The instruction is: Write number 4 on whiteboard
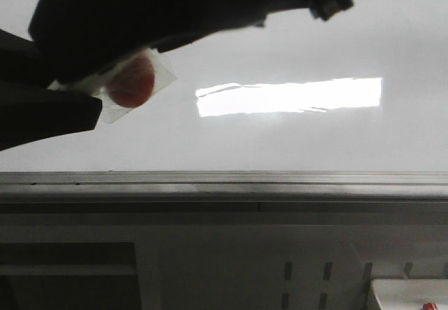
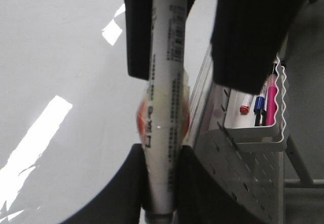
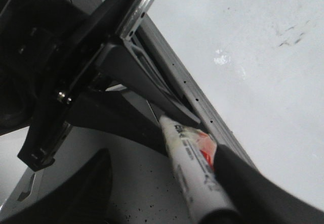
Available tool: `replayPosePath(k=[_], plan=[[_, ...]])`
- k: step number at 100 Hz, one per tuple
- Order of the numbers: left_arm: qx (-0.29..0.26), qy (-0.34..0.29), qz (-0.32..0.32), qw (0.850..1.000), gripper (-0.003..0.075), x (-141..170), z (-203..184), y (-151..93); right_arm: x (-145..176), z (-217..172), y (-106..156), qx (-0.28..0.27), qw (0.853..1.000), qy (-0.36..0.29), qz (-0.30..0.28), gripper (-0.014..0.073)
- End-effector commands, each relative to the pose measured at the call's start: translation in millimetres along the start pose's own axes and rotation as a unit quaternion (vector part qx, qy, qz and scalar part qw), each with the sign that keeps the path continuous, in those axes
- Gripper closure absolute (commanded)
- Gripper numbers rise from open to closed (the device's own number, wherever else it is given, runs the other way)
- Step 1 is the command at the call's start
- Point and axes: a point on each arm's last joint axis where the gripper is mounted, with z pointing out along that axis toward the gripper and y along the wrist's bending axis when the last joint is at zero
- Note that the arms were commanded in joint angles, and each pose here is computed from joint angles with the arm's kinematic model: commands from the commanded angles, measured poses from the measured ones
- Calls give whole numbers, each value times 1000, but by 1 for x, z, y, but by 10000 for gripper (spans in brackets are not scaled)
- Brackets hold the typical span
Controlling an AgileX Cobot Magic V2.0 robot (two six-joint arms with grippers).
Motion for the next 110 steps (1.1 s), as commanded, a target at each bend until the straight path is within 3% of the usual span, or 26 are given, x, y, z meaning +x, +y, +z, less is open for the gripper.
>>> replayPosePath(k=[1, 8, 20, 33, 48, 59, 75, 97, 110], plan=[[-16, -52, -4, 999, 741, -15, 0, 7, -22, -7, -1, 7, 998, -64, -12, 239], [-16, -52, -4, 999, 740, -15, 0, 7, -22, -7, -1, 8, 998, -69, -12, 360], [-15, -52, -3, 999, 740, -15, 0, 7, -21, -7, -4, 12, 998, -64, -10, 670], [-15, -52, -3, 999, 708, -15, 0, 7, -21, -7, -8, 19, 998, -60, -6, 659], [-27, -54, -12, 998, 486, -16, -2, 9, -22, -7, -9, 24, 998, -62, -22, 659], [-81, -37, -76, 993, 357, -16, -10, 19, -27, -9, -11, 27, 997, -65, -20, 659], [-153, 1, -195, 969, 347, -13, -32, 28, -44, -18, -24, 47, 998, -51, -8, 659], [-209, -48, -226, 950, 353, -25, -62, 33, -72, -18, -51, 88, 995, -49, 1, 657], [-251, -42, -232, 939, 353, -22, -71, 40, -87, -10, -65, 112, 993, -41, -12, 657]])
